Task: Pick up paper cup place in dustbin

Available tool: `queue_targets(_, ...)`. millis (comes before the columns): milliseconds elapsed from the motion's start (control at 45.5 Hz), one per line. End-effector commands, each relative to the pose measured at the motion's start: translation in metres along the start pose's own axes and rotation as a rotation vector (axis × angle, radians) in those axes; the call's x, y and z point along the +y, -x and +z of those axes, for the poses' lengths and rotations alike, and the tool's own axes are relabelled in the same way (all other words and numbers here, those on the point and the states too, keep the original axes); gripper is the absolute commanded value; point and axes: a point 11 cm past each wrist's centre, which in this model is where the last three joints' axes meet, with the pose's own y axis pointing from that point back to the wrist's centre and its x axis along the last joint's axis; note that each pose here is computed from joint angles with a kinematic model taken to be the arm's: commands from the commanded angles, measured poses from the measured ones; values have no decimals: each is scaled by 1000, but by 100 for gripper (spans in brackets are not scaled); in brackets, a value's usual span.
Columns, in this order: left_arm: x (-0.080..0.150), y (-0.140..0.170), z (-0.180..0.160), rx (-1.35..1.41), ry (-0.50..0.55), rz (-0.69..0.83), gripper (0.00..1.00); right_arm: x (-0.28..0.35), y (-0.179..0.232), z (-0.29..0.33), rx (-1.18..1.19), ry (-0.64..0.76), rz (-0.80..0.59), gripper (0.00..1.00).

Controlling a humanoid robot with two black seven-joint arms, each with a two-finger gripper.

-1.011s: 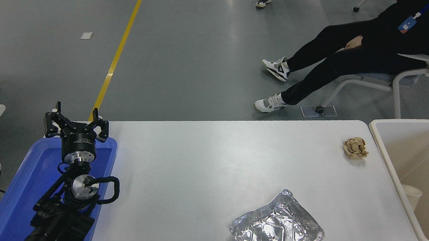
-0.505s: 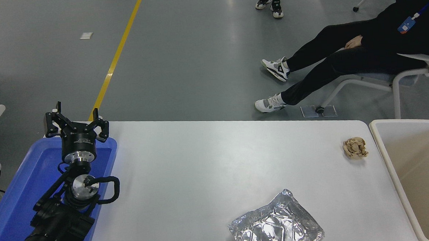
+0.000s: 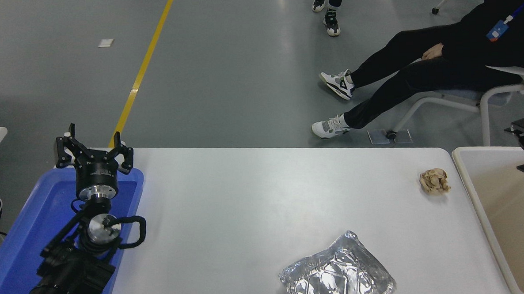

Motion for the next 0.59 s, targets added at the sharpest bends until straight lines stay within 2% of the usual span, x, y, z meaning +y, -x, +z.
queue_targets(0,0,0,0,0,0,-1,99,44,23,-47,221,-82,-114,100)
queue_targets(308,0,0,0,0,0,-1,99,59,6,-97,518,-41,-114,100)
queue_targets(571,0,-1,1,-1,3,1,99,62,45,-121,771,14,-221,100)
